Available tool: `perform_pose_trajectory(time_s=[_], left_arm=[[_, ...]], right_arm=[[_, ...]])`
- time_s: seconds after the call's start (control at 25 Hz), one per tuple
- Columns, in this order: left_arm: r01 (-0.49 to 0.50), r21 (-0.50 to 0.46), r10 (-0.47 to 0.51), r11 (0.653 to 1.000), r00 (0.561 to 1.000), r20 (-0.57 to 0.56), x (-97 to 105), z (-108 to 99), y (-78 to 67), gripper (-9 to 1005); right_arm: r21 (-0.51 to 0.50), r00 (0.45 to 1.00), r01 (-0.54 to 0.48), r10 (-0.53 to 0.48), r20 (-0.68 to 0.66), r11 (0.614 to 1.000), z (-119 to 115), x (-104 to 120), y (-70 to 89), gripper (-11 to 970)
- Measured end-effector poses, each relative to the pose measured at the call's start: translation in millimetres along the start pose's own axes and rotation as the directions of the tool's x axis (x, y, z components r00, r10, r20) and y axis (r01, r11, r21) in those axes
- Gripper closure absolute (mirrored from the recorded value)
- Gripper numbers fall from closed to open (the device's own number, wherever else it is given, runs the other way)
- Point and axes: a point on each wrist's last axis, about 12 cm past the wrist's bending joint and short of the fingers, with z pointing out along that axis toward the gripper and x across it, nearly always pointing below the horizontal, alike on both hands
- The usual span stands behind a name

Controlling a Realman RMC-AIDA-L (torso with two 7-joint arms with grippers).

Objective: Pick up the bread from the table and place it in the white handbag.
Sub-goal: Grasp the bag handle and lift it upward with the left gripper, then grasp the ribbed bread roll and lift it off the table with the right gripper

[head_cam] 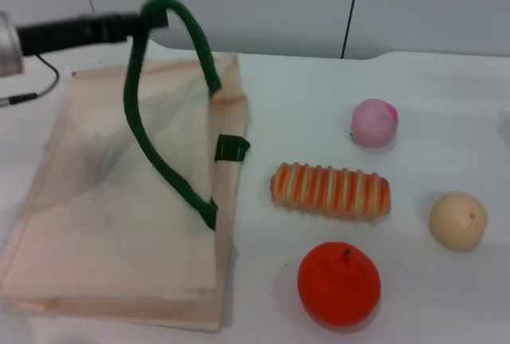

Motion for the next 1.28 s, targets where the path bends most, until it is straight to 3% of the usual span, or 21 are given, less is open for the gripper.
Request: perform_pose_trajectory(time_s=[0.12, 0.4, 0.76, 0.96, 1.12, 1.28], left_arm=[[-0.047, 0.075, 0.040, 0.996, 0.995, 0.095, -6.8, -15.4, -6.6, 872], [-0.129, 0.196, 0.089, 0.972, 0.976, 0.199, -18.0, -33.9, -20.3, 871], [-0.156, 0.254, 0.101, 0.955, 0.971, 0.215, -23.7, -43.3, -27.5, 874], [-0.157, 0.266, 0.100, 0.951, 0.971, 0.217, -25.6, -47.7, -28.4, 874], [-0.140, 0.245, 0.089, 0.959, 0.974, 0.207, -23.7, -54.7, -25.5, 873], [-0.135, 0.234, 0.087, 0.963, 0.975, 0.202, -23.4, -57.3, -24.6, 873]], right_arm=[[0.000, 1.000, -0.004, 0.004, 0.000, 1.000, -0.1, 0.1, -0.1, 67], [-0.010, 0.999, -0.036, 0.036, 0.018, 0.999, -2.7, -1.5, -0.4, 67], [-0.049, 0.998, -0.053, 0.054, 0.016, 0.997, -3.9, -2.2, 1.7, 68], [-0.156, 0.998, -0.070, 0.068, -0.018, 0.985, -0.7, -3.9, 10.3, 68], [-0.381, 0.994, -0.031, -0.012, -0.110, 0.924, 5.0, -7.5, 26.6, 68], [-0.601, 0.966, -0.020, -0.138, -0.216, 0.799, 6.6, -14.2, 36.5, 68]])
